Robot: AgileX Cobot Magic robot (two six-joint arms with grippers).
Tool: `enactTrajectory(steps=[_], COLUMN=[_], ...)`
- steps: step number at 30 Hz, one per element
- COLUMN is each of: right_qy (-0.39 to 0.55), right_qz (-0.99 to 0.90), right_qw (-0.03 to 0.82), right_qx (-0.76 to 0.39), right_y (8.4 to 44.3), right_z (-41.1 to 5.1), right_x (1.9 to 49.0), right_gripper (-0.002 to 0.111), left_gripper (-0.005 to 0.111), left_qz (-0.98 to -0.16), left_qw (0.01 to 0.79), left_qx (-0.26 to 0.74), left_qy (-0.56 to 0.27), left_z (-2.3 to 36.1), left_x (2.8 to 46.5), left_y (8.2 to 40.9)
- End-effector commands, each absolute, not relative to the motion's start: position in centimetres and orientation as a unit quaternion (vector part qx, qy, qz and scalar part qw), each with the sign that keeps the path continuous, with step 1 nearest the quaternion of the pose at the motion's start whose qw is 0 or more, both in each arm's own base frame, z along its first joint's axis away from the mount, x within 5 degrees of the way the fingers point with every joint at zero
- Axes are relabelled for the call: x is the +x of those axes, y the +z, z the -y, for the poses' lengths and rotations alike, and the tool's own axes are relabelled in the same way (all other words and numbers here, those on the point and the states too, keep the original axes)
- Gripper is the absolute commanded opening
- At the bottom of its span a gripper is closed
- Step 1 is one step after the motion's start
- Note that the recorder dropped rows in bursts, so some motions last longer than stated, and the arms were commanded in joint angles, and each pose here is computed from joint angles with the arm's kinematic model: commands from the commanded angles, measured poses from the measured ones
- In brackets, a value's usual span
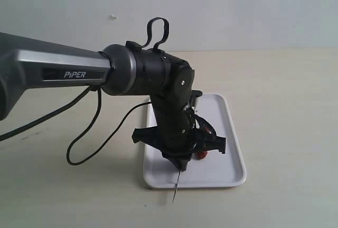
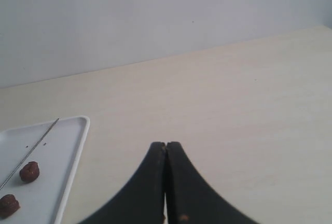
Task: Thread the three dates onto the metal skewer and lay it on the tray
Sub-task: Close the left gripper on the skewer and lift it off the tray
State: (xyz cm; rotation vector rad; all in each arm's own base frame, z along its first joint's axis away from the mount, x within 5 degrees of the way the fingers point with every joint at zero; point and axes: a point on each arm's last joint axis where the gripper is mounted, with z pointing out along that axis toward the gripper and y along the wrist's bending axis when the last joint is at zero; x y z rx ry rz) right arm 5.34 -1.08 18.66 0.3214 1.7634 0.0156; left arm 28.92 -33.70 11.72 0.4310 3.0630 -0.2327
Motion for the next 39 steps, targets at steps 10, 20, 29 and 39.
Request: enactTrajectory(steps=[10, 20, 29, 39], right_qy=[0.002, 0.002, 0.002, 0.002], right_qz=[-0.766, -0.766, -0.766, -0.766], right_qw=[0.628, 0.628, 0.628, 0.628], right_qx=[0.139, 0.139, 0.139, 0.139], right_y=[18.6, 18.6, 18.6, 18.6], right_z=[1.1, 1.1, 1.1, 1.1], right_x=[5.3, 5.3, 5.3, 5.3], right_gripper=[0.000, 0.000, 0.000, 0.000], left_gripper=[0.000, 0.000, 0.000, 0.000], left_qz=[-0.982, -0.973, -0.976, -0.948], left_qw=[0.014, 0.062, 0.058, 0.049], left_qx=[0.174, 0.207, 0.197, 0.314], left_qy=[-0.068, -0.078, -0.067, -0.029], left_z=[33.7, 33.6, 31.8, 29.8], left_x=[28.7, 29.0, 29.6, 30.3], left_y=[12.7, 15.8, 18.0, 19.1])
